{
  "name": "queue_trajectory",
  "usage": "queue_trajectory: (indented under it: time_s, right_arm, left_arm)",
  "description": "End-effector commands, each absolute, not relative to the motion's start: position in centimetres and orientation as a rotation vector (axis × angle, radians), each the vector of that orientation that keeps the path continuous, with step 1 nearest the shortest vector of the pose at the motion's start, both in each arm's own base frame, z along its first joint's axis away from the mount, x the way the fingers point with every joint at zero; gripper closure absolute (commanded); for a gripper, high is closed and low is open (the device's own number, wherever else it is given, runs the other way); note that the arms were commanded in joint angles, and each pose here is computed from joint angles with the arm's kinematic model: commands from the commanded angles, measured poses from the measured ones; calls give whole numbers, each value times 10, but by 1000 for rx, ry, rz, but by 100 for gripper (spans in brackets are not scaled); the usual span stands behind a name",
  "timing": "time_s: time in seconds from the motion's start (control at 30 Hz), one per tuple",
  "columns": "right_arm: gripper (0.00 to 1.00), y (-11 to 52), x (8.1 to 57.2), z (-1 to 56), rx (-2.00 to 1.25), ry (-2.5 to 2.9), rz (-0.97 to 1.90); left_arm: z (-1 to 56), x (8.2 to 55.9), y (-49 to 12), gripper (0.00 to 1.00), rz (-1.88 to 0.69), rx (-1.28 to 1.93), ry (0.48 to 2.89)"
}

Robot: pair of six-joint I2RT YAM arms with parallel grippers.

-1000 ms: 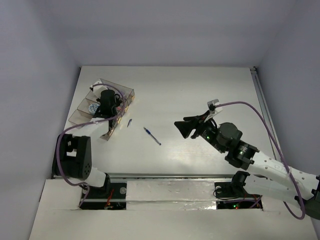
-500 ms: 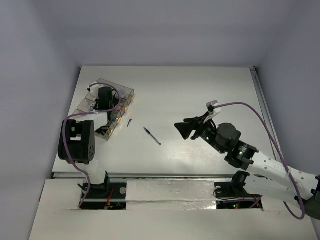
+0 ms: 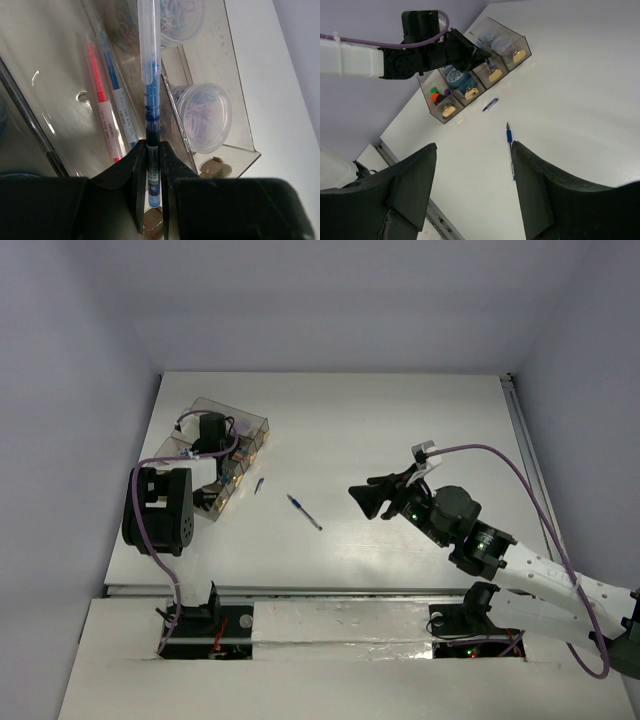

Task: Sort the stationery into containers
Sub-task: Place the pen in the storage box, then pick up the pen from the center of the board.

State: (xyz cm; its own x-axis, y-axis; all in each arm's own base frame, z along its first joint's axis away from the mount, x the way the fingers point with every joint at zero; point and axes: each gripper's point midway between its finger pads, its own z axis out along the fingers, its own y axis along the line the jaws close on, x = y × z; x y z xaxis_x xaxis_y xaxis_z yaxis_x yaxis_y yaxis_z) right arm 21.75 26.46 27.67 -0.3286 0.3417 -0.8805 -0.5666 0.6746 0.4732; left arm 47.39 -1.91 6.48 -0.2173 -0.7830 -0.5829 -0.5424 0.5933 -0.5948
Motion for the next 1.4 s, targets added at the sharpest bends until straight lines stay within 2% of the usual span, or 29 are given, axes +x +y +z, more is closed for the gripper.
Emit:
queue_trajectory:
  time_s: [0.0,0.13,0.33,0.43,0.77,0.83,0.87,0.9,0.93,1.0,1.03,1.13,1.2,1.37]
  right_arm:
    - [33,262,220,285,-174,1641,922]
    - [33,262,220,287,-176,1638,926]
    - [33,264,219,291,-179,1631,934]
    - [33,264,220,292,-183,1632,932]
    - [34,267,218,298,-195,1624,950]
    - [43,268,218,296,-199,1631,946]
    - [53,269,219,292,-204,1643,941]
    - [75,271,219,289,-210,1653,938]
    - [82,272,219,285,-219,1663,938]
    - [92,279,222,273,-232,1699,929]
    - [93,284,222,271,-248,1708,938]
    - [97,295,227,251,-278,1774,913]
    - [100,296,231,248,-264,1790,895]
    - [100,281,248,235,-224,1851,783]
  left_arm:
    - [66,474,-15,100,-326,-1144,1887]
    - [66,473,-10,99,-326,-1188,1876]
    - [69,473,-10,75,-329,-1196,1868]
    - [73,473,-7,69,-309,-1194,1857]
    - [111,466,5,66,-277,-1143,1773]
    - [141,462,-6,67,-282,-1060,1729]
    - [147,458,-11,67,-277,-1028,1724]
    - [157,455,-17,70,-271,-994,1713]
    - [178,450,-22,83,-265,-959,1675]
    - [183,435,-54,93,-252,-844,1720]
    - [196,427,-59,100,-246,-823,1692]
    - [191,396,-104,100,-292,-675,1750]
    - [168,368,-135,100,-328,-588,1841]
    - [101,310,-164,100,-354,-509,2048]
